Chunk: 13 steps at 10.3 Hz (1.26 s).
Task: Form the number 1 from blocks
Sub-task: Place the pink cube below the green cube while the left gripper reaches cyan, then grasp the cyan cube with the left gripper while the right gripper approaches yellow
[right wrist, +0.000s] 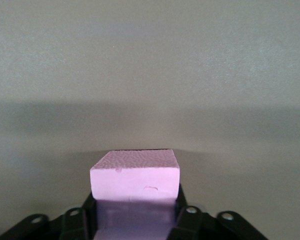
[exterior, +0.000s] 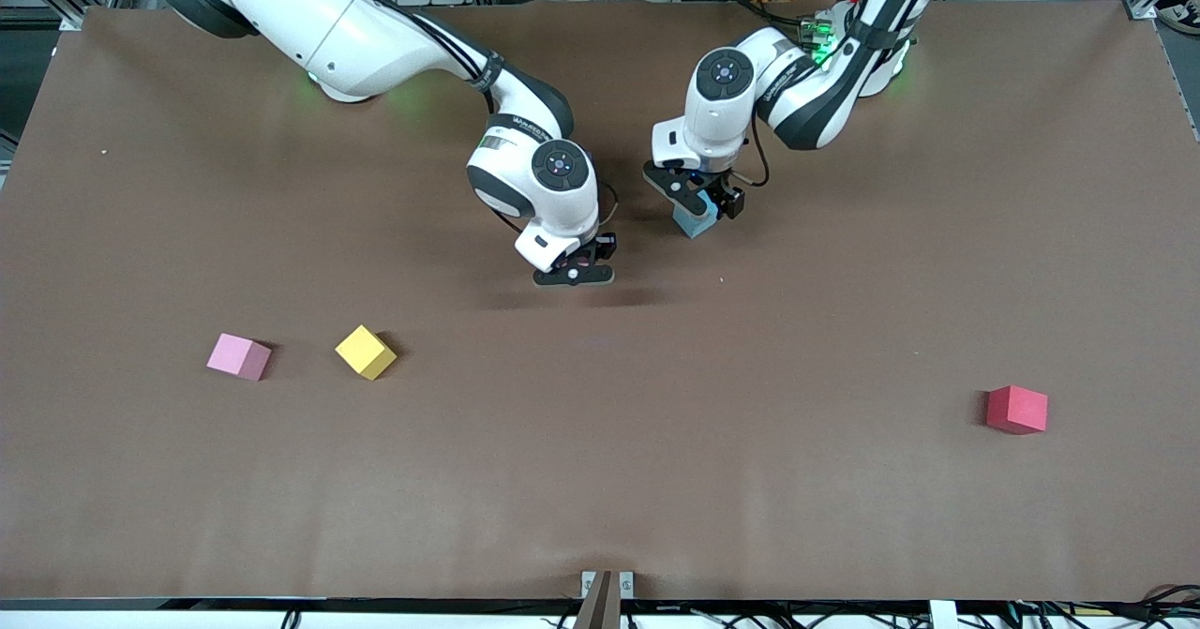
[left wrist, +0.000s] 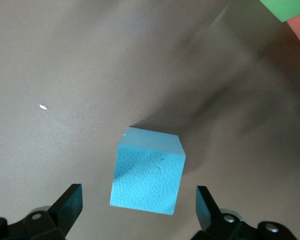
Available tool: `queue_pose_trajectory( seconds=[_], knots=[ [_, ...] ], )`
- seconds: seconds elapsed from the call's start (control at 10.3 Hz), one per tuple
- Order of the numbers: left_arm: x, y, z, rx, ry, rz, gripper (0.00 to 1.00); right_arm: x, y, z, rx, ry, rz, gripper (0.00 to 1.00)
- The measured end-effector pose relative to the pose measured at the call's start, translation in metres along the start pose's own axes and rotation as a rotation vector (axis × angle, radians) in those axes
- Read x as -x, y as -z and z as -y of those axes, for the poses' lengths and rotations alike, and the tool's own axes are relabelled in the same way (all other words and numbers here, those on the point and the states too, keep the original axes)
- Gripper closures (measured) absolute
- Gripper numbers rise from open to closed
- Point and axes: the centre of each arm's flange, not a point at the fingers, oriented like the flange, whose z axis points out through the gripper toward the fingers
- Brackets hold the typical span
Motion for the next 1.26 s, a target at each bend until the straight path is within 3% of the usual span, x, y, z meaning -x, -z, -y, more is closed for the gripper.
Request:
queue_pose_trajectory(
  seconds=[0.19, 0.29, 0.48, 0.87, 1.26],
  knots=[
    [-0.001, -0.001, 0.000, 0.001, 0.000, 0.000, 0.00, -0.002, 0.003, -0.002, 0.003, 0.002, -0.012, 0.07],
    [-0.001, 0.000, 0.000, 0.001, 0.000, -0.001, 0.00, -0.004, 0.005, -0.004, 0.003, 0.000, -0.016, 0.00],
    [-0.002, 0.000, 0.000, 0.001, 0.000, -0.002, 0.00, -0.014, 0.017, -0.012, -0.002, -0.018, -0.035, 0.00],
    [-0.001, -0.003, 0.000, 0.003, 0.001, 0.003, 0.00, -0.070, 0.061, -0.079, -0.002, -0.123, -0.112, 0.00],
    [-0.001, -0.008, 0.000, 0.007, 0.001, 0.012, 0.00, -0.128, 0.049, -0.200, 0.072, -0.225, -0.096, 0.00]
  ],
)
